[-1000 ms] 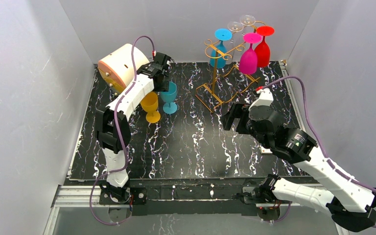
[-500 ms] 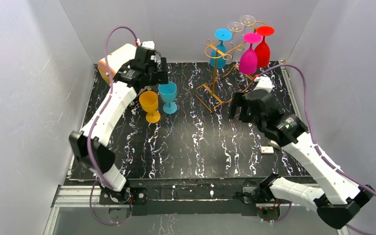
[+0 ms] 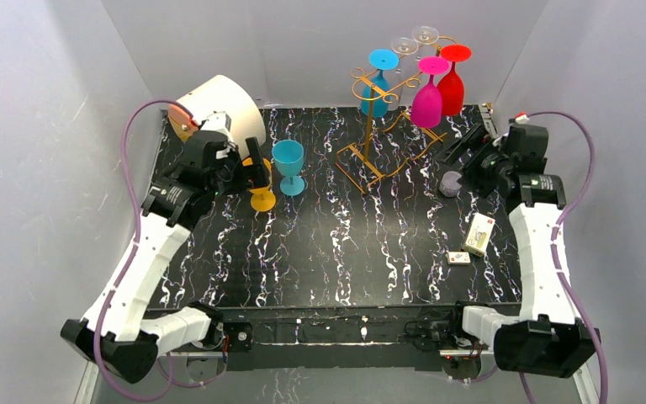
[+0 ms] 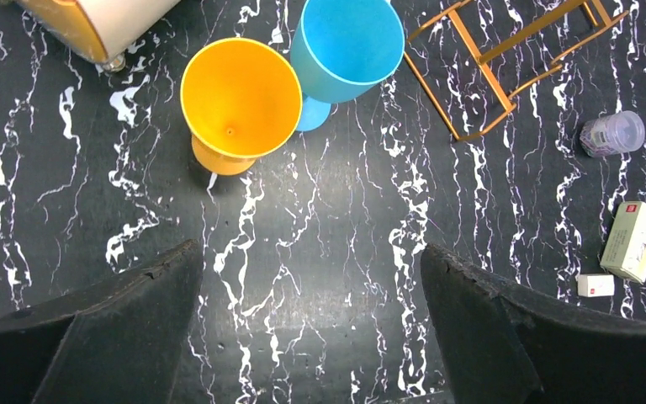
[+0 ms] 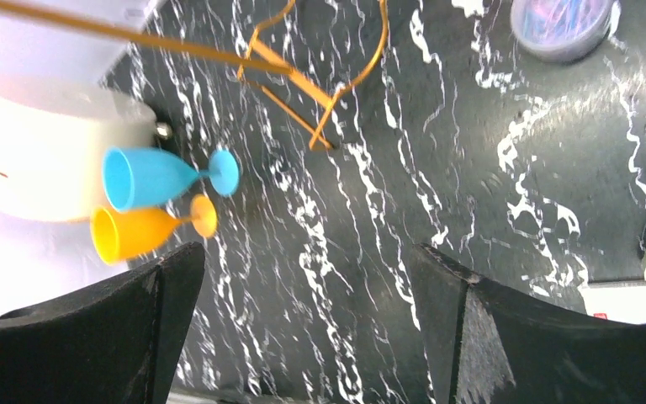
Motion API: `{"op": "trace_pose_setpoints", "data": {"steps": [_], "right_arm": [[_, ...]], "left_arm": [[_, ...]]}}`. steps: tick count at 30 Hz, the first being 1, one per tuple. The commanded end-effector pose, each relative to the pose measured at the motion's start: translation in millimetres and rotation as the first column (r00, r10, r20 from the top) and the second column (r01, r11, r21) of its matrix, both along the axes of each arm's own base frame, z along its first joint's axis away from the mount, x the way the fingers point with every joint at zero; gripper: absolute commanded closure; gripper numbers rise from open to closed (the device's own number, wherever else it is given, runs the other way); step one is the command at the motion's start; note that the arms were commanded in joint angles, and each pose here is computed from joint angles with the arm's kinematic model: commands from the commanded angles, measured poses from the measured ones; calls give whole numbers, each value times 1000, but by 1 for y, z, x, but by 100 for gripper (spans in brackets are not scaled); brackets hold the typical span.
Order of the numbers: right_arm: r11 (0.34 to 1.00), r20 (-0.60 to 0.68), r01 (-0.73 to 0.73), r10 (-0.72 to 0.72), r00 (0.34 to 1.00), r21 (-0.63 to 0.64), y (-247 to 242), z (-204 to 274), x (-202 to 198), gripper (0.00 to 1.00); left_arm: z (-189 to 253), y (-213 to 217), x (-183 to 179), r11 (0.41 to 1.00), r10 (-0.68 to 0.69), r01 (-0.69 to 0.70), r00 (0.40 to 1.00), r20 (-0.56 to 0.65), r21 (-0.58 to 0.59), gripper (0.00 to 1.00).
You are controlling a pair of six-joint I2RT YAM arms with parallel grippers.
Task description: Take the wine glass off the wine glass rack
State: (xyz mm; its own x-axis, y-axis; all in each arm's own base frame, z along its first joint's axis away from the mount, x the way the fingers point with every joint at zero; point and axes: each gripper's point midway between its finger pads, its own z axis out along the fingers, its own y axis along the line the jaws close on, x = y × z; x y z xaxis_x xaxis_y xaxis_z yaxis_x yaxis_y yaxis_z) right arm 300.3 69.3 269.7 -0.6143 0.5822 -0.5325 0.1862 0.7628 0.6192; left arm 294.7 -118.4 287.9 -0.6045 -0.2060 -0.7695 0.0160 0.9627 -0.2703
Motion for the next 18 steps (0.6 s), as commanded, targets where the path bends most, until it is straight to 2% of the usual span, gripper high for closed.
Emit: {"op": "trace_pose_setpoints", "data": {"steps": [1, 5, 7, 11, 18], "right_arm": [[996, 133, 29, -41, 990, 90, -9, 59, 31, 1], [994, 310, -42, 10, 951, 97, -3, 105, 55, 1], [994, 353, -21, -19, 936, 108, -6, 119, 67, 3], [989, 372, -7, -49, 927, 147, -9, 130, 98, 15], [978, 374, -27, -53, 926, 206, -7, 143, 145, 29]], "left_arm": [[-6, 11, -27, 999, 27, -28, 999, -36, -28, 2], [-21, 11, -43, 998, 15, -19, 998, -66, -55, 2], [-24, 10, -49, 997, 10, -15, 998, -68, -73, 2], [-25, 8, -56, 995, -4, -3, 998, -69, -104, 2], [-30, 6, -66, 992, -29, 18, 996, -80, -125, 2]]}}
